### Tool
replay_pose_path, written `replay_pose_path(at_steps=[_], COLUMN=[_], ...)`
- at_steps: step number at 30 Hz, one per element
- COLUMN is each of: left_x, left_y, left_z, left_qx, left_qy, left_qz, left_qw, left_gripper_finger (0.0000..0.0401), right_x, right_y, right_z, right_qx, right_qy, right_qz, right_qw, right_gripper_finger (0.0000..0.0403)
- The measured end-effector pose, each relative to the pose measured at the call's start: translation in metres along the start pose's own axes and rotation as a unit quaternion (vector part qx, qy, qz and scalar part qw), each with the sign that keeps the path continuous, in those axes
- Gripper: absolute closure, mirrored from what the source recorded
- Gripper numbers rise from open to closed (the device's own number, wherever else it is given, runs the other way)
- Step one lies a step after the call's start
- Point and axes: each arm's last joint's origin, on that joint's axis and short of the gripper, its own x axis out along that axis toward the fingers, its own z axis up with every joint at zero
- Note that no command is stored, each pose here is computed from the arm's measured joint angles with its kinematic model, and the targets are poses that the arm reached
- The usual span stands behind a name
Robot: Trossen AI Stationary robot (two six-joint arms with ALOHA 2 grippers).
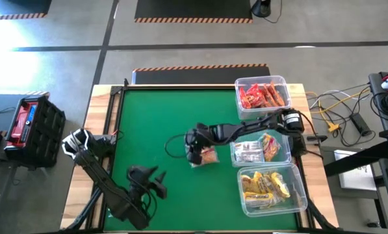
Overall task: Sort Maruchan noodles
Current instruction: Move the right blue noodle pack to the center of the table, then put the center blue noodle pack into the middle transparent bin
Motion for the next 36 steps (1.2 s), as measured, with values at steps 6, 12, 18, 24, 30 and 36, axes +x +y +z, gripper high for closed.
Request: replay_pose_path(at_steps=[6, 12, 18, 24, 30, 36], left_x=[0.008, 0.027, 0.056, 0.094, 0.135, 0.164], left_y=[0.033, 0.069, 0.092, 0.09, 0.087, 0.083], left_z=[0.014, 0.014, 0.008, 0.007, 0.015, 0.024], left_qx=[0.0, -0.06, -0.133, -0.134, -0.129, -0.12], left_qy=[0.01, 0.028, 0.06, 0.13, 0.161, 0.177], left_qz=[0.025, 0.007, -0.032, -0.104, -0.162, -0.172], left_qw=[1.0, 0.998, 0.989, 0.977, 0.965, 0.962], left_gripper_finger=[0.022, 0.022, 0.022, 0.022, 0.022, 0.022], right_x=[-0.019, -0.039, -0.054, -0.055, -0.049, -0.032], right_y=[-0.012, -0.013, -0.016, -0.018, -0.019, -0.022], right_z=[0.027, 0.032, 0.021, 0.009, -0.002, -0.013], right_qx=[0.058, 0.05, 0.042, 0.041, 0.038, 0.031], right_qy=[-0.004, 0.086, 0.191, 0.237, 0.259, 0.235], right_qz=[0.02, 0.002, -0.018, -0.027, -0.031, -0.025], right_qw=[0.998, 0.995, 0.981, 0.97, 0.965, 0.971], right_gripper_finger=[0.0284, 0.0284, 0.0284, 0.0284, 0.0284, 0.0284])
